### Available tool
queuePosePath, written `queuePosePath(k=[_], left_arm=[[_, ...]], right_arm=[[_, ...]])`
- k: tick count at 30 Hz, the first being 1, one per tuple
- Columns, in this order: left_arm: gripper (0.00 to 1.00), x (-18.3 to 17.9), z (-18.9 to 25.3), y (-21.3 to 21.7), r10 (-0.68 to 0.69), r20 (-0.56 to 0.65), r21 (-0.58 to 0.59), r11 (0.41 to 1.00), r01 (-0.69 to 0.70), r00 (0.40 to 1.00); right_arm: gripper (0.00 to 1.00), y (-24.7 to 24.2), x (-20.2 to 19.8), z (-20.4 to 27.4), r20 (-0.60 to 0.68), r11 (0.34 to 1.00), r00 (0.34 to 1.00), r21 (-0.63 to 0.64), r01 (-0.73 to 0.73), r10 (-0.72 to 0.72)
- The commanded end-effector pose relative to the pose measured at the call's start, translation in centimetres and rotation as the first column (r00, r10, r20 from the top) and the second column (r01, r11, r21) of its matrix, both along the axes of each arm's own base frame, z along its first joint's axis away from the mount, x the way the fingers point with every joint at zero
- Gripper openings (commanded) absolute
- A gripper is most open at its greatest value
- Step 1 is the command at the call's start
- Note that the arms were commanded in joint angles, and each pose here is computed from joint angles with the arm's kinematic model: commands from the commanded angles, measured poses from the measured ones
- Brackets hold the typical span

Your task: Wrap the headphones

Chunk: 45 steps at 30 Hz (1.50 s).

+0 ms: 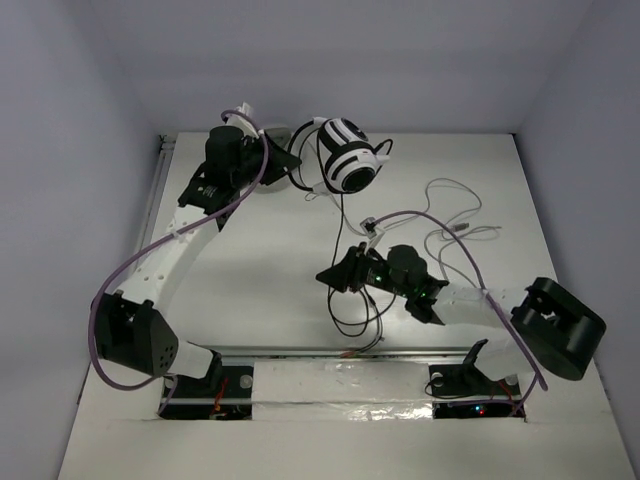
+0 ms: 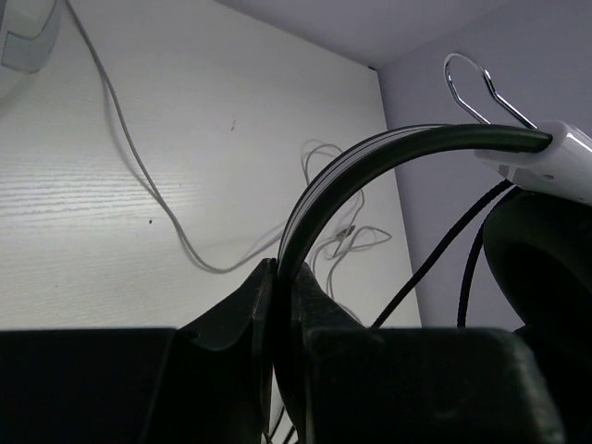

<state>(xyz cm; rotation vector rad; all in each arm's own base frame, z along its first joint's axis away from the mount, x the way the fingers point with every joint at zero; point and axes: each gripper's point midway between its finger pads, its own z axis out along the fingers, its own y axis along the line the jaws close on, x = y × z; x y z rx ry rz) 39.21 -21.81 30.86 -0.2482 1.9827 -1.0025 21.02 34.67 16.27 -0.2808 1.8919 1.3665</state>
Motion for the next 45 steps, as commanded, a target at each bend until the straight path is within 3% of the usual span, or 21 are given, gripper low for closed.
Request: queuePosePath(k=[1,8,12,16,19,23,27,29,31,32,33,34,39,45], left_arm=[[0.0,-1.8,9.6,0.5,0.032,0.224,-0.126,0.992,-0.004,0.974],[0.0,-0.7,11.0,3.5,0.167,0.269,-0.021,0.986,-0.167,0.949],[0.0,0.9,9.6,6.2,0.305,0.275,0.038,0.944,-0.327,0.912],[0.0,1.7,8.1,7.5,0.367,0.268,0.07,0.915,-0.398,0.891],[0.0,2.1,7.5,9.7,0.446,0.289,0.127,0.859,-0.495,0.847],[0.0,2.3,6.6,11.7,0.5,0.315,0.202,0.795,-0.572,0.806],[0.0,1.5,4.3,12.8,0.533,0.323,0.307,0.723,-0.619,0.782],[0.0,0.8,3.1,12.4,0.511,0.325,0.365,0.709,-0.604,0.796],[0.0,-0.4,1.9,11.4,0.484,0.321,0.439,0.686,-0.58,0.814],[0.0,-0.8,1.1,11.1,0.454,0.329,0.493,0.665,-0.561,0.828],[0.0,-1.3,0.1,11.0,0.437,0.316,0.544,0.644,-0.538,0.842],[0.0,-1.7,-0.8,9.9,0.405,0.3,0.579,0.642,-0.502,0.864],[0.0,-3.8,-4.4,7.4,0.217,0.228,0.682,0.659,-0.315,0.949],[0.0,-6.9,-7.7,4.6,0.02,0.137,0.778,0.617,-0.121,0.99]], right_arm=[[0.49,2.1,-1.2,2.5,0.078,0.991,0.995,0.112,-0.077,0.068],[0.53,4.6,-6.6,1.9,0.072,0.958,0.968,0.143,-0.248,0.24],[0.54,5.5,-10.9,2.4,0.079,0.907,0.924,0.173,-0.383,0.375],[0.5,6.1,-13.9,2.6,0.058,0.878,0.894,0.17,-0.448,0.445],[0.44,6.1,-15.8,2.7,0.039,0.877,0.886,0.131,-0.463,0.462],[0.22,5.5,-17.8,4.0,0.036,0.872,0.877,0.088,-0.481,0.48],[0.03,4.4,-17.0,6.6,0.046,0.908,0.907,0.0,-0.418,0.418],[0.0,3.0,-16.5,5.8,0.0,0.915,0.922,-0.122,-0.384,0.387],[0.0,2.1,-14.7,9.2,0.078,0.944,0.949,-0.159,-0.29,0.305],[0.0,0.6,-14.3,7.8,0.051,0.928,0.958,-0.268,-0.259,0.282],[0.0,-0.3,-12.4,8.5,0.106,0.934,0.974,-0.32,-0.159,0.202],[0.0,-0.5,-11.6,11.2,0.144,0.943,0.976,-0.311,-0.114,0.166],[0.0,-4.2,-7.2,12.7,0.278,0.857,0.961,-0.495,0.145,-0.002],[0.0,-5.0,-4.9,14.0,0.365,0.782,0.93,-0.568,0.255,-0.038]])
